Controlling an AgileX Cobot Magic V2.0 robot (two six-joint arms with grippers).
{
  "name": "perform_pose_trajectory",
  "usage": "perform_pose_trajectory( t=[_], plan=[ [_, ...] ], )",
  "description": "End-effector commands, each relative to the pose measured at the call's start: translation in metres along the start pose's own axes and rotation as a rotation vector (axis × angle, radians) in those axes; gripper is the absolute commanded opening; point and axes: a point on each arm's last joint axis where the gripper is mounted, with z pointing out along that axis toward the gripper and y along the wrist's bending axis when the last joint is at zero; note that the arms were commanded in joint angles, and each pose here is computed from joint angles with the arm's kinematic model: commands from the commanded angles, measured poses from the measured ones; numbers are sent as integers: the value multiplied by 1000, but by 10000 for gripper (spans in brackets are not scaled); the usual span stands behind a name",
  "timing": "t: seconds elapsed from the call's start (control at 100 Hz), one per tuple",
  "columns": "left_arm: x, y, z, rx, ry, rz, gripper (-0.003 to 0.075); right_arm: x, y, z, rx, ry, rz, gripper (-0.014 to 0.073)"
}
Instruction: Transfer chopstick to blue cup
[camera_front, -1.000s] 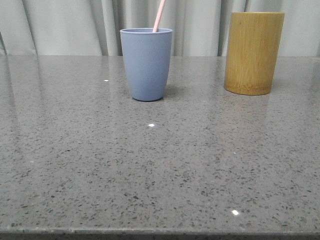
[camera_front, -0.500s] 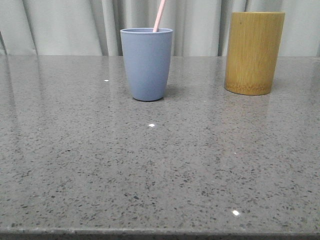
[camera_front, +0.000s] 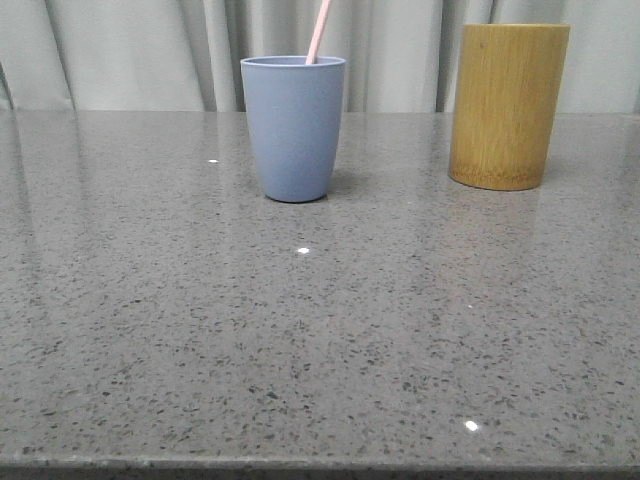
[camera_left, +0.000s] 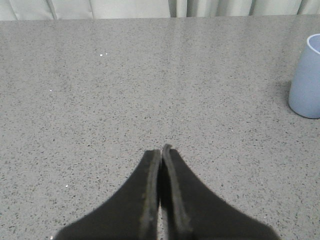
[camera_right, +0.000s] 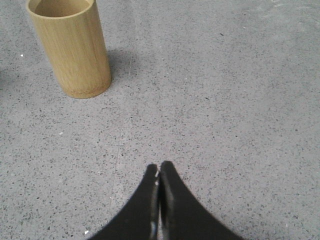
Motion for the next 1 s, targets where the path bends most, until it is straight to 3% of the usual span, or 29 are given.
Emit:
perform_pose_trajectory(
  t=[0.0,0.46,0.62,0.99],
  plan=[
    [-15,0,-3,-2,-100,-5,-19,-12,0,-4,0,-83,-20,-67],
    [-14,-1,-3,3,-99,-2,-19,-12,0,-4,0,-83,-20,-67],
    [-10,3,1,-28,-249,40,-19,-12,0,-4,0,-83,-20,-67],
    [82,12,10,-43,-462,87,-19,-12,0,-4,0,-83,-20,-67]
  ],
)
